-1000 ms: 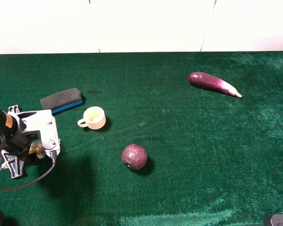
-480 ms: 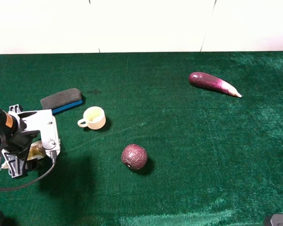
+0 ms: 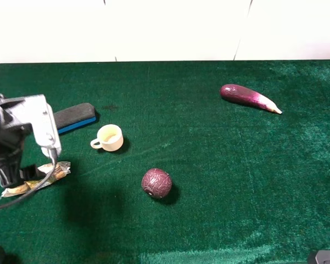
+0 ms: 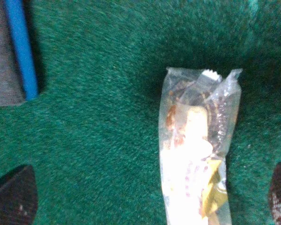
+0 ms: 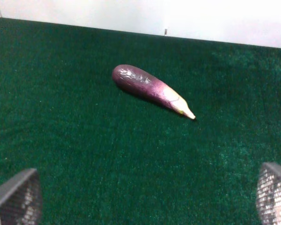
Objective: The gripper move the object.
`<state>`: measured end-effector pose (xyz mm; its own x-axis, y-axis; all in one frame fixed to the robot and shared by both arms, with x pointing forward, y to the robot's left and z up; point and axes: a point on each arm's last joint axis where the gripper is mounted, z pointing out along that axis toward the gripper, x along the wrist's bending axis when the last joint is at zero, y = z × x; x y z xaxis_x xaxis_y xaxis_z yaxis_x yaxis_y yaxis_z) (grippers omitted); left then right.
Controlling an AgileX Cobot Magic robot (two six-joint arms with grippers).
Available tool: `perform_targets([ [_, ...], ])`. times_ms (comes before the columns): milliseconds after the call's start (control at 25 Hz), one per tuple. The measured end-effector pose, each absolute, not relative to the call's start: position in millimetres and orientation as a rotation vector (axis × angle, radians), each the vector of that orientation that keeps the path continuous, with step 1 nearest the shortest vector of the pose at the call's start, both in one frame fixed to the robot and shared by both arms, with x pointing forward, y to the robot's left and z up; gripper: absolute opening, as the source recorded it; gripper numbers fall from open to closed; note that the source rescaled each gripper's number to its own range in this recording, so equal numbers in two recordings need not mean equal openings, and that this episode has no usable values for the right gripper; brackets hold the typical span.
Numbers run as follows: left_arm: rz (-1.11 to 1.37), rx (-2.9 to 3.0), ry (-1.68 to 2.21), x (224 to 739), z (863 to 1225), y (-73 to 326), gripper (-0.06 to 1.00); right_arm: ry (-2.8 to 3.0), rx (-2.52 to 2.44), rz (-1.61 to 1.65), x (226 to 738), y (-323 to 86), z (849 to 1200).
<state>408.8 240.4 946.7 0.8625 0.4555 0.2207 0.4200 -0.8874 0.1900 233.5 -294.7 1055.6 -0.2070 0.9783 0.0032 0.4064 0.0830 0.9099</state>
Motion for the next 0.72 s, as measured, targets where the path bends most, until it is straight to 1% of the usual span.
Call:
perform_targets([
  [320, 0.365, 2.679, 0.830, 379, 1001, 240, 1.00, 1.700, 1.381, 1.096, 233, -295, 1056],
  [720, 0.389, 2.432, 1.084, 334, 1032, 254, 1.00, 1.700, 1.381, 1.096, 233, -295, 1056],
])
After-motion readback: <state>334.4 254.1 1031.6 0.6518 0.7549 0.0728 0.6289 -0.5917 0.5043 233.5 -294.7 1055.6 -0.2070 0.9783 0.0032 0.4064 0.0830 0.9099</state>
